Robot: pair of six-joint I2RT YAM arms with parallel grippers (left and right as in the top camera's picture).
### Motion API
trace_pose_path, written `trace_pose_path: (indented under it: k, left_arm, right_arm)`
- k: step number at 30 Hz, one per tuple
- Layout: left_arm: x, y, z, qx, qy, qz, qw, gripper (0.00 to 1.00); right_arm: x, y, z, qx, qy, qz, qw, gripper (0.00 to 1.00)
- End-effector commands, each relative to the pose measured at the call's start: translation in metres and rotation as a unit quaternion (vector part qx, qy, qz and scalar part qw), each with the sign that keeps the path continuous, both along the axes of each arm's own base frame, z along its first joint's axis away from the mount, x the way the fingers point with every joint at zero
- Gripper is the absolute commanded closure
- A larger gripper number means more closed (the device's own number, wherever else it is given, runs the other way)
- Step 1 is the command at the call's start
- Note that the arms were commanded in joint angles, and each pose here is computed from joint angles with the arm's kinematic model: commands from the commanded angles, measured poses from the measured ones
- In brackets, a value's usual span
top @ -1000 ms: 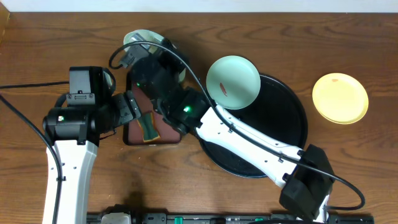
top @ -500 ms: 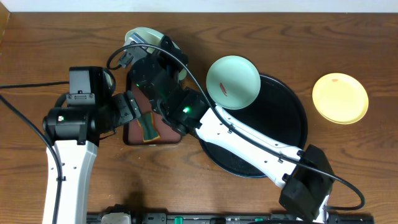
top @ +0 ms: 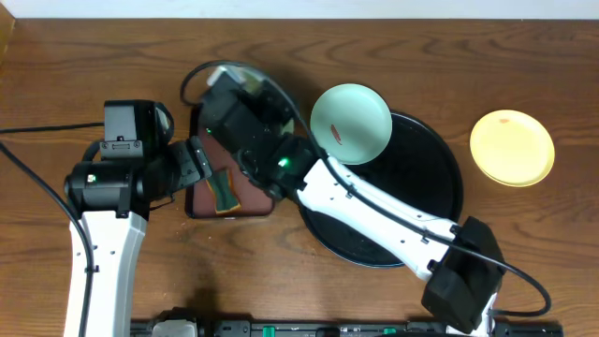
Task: Clean dirty plates on tray and stack at the side
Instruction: 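Carry the pale green plate rightward with the right gripper, then set the plate onto the yellow plate at the right edge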
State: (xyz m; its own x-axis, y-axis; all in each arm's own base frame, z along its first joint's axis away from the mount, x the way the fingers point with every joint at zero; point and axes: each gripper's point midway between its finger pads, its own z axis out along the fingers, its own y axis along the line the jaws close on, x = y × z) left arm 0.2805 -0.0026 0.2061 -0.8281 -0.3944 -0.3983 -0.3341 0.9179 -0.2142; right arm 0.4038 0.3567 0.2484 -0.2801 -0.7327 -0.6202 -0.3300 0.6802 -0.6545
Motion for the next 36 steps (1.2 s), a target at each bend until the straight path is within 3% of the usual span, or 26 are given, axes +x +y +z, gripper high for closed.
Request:
trace_pose_path:
  k: [1, 4, 8, 14, 18, 22, 26, 32, 36]
  left_arm:
    - [0.001, 0.0, 0.006, -0.003, -0.009, -0.001, 1.0, 0.15]
    - [0.001, 0.0, 0.006, -0.003, -0.009, -0.001, 1.0, 0.15]
    - [0.001, 0.0, 0.006, -0.003, -0.009, -0.001, 1.0, 0.15]
    - [0.001, 0.0, 0.006, -0.003, -0.009, -0.001, 1.0, 0.15]
    - [0.001, 0.0, 0.006, -0.003, -0.009, -0.001, 1.0, 0.15]
    - [0.001, 0.0, 0.006, -0.003, -0.009, -0.001, 1.0, 0.15]
    - [0.001, 0.0, 0.006, -0.003, -0.009, -0.001, 1.0, 0.15]
    - [0.001, 0.0, 0.006, -0.003, -0.009, -0.001, 1.0, 0.15]
    - [0.001, 0.0, 0.006, -0.003, -0.009, -0.001, 1.0, 0.15]
  right_arm:
    - [-0.001, -0.005, -0.021, 0.207, 0.125, -0.034, 0.97, 0.99]
    - [0.007, -0.018, -0.03, 0.302, 0.211, -0.05, 0.928, 0.99]
    - [0.039, -0.075, -0.016, 0.454, 0.302, -0.088, 0.834, 0.99]
    - [0.076, -0.217, -0.024, 0.554, 0.34, -0.199, 0.734, 0.99]
    - [0.079, -0.317, -0.038, 0.567, 0.312, -0.297, 0.702, 0.99]
    - [0.059, -0.413, -0.057, 0.566, 0.289, -0.396, 0.662, 0.99]
    - [0.008, -0.498, -0.089, 0.517, 0.282, -0.504, 0.631, 0.99]
    - [-0.067, -0.55, -0.16, 0.477, 0.305, -0.609, 0.555, 0.99]
    - [-0.085, -0.56, -0.191, 0.491, 0.297, -0.627, 0.527, 0.99]
